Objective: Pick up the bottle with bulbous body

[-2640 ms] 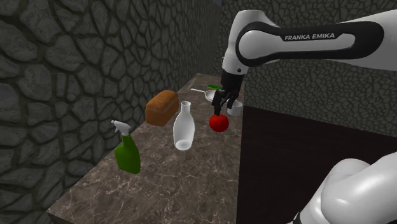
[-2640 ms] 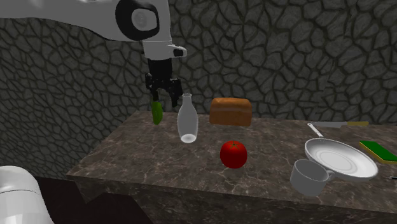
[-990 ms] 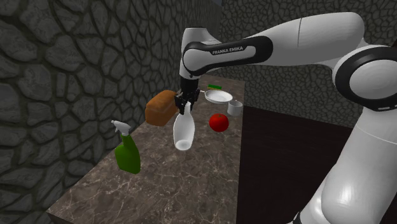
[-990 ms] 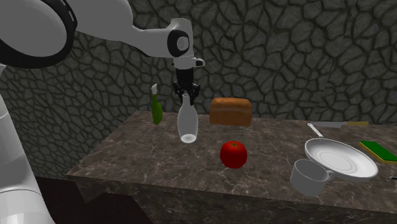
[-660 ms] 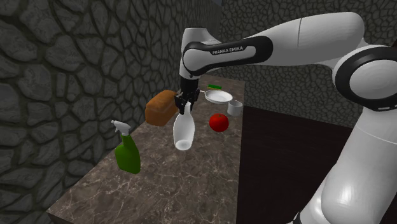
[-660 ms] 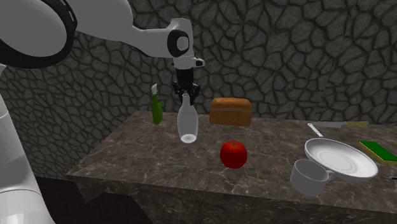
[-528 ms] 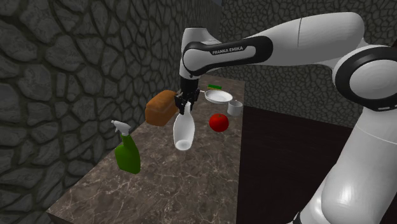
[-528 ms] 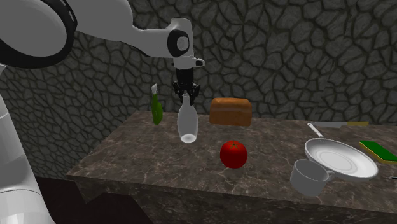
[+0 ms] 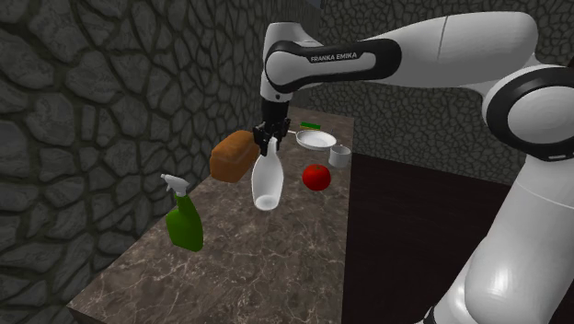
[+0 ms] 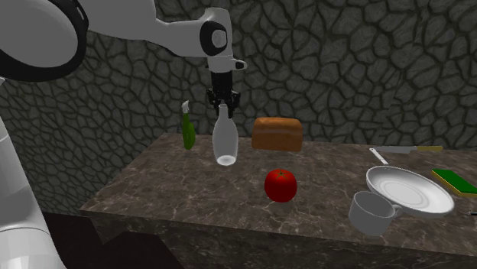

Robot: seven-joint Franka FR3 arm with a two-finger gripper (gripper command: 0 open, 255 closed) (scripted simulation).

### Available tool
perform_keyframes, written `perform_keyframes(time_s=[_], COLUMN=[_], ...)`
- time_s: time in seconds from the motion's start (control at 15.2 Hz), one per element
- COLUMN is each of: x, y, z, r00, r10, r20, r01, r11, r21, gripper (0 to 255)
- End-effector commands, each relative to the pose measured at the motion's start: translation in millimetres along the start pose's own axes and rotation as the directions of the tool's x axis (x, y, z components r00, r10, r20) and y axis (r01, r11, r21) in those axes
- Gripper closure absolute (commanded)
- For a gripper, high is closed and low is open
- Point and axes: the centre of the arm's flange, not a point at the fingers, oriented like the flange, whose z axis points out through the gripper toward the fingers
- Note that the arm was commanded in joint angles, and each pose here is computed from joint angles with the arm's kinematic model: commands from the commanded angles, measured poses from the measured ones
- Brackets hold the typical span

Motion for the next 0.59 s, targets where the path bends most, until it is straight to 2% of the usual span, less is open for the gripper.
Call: perform_keyframes(time_s=[0.0, 0.4, 0.53], x=[0.7, 2.4, 2.4], y=[-0.7, -0.5, -0.5], z=[-12.0, -43.6, -44.4], r00=[1.0, 1.0, 1.0], r10=[0.0, 0.0, 0.0], r20=[0.0, 0.0, 0.0], r01=[0.0, 0.0, 0.0], r11=[1.0, 1.0, 1.0], r21=[0.0, 0.0, 0.0], gripper=[255, 255, 255])
